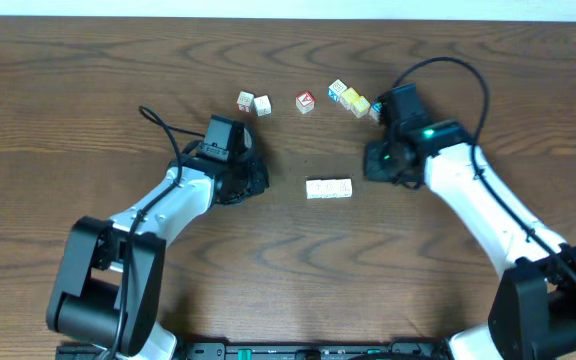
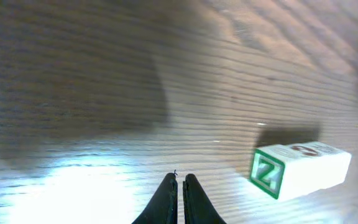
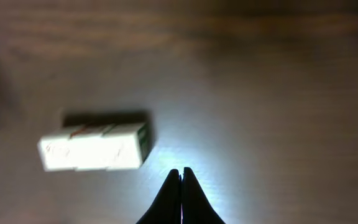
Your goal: Lift 3 blocks
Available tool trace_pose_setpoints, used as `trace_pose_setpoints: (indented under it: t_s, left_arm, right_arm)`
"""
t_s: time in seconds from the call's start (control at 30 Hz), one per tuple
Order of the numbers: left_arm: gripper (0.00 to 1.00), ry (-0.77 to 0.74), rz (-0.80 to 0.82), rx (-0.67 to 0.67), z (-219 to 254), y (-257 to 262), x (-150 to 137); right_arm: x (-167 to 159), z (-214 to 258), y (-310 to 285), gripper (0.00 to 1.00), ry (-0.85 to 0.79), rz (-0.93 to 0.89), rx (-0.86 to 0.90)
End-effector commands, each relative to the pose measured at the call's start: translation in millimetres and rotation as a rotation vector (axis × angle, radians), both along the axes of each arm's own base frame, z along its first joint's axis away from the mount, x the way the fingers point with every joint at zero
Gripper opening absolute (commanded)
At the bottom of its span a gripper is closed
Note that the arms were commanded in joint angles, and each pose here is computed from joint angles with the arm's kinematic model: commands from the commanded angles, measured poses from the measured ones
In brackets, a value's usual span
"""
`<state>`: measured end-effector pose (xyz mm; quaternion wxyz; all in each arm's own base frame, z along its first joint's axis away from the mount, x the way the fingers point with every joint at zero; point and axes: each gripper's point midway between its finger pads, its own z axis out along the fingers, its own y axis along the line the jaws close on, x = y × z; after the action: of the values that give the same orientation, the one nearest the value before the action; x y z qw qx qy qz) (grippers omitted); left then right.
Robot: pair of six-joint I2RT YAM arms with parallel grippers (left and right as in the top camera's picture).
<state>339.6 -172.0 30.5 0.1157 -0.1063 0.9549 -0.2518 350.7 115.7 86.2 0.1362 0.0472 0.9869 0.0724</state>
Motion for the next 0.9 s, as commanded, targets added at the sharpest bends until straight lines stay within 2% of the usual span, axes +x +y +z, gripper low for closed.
trace_pose_setpoints:
  t_s: [0.0, 0.17, 0.4, 0.57, 0.7, 0.87]
  left_arm:
    - [0.07, 0.006, -0.032, -0.041, 5, -9, -5]
    - [0.08, 0.002, -0.057, -0.07, 8, -18, -7]
    - [0.07, -0.004, -0.075, -0.079, 8, -30, -10]
    - [0.07, 0.0, -0.072, -0.083, 5, -31, -9]
    - [0.07, 0.011, -0.103, -0.142, 3, -42, -10]
    - [0.07, 0.081, -0.121, -0.185, -16, -51, -17]
  right_arm:
    - [-7, -23, -3, 0.01, 0.064, 0.016, 0.05]
    - [-5, -39, -5, 0.01, 0.058, -0.003, 0.125]
    - [-7, -61, 8, 0.01, 0.014, 0.015, 0.332]
    - [-9, -68, 2, 0.01, 0.002, -0.003, 0.388]
    - [-9, -70, 11, 0.01, 0.0, 0.018, 0.448]
    - [-9, -78, 18, 0.01, 0.014, 0.034, 0.471]
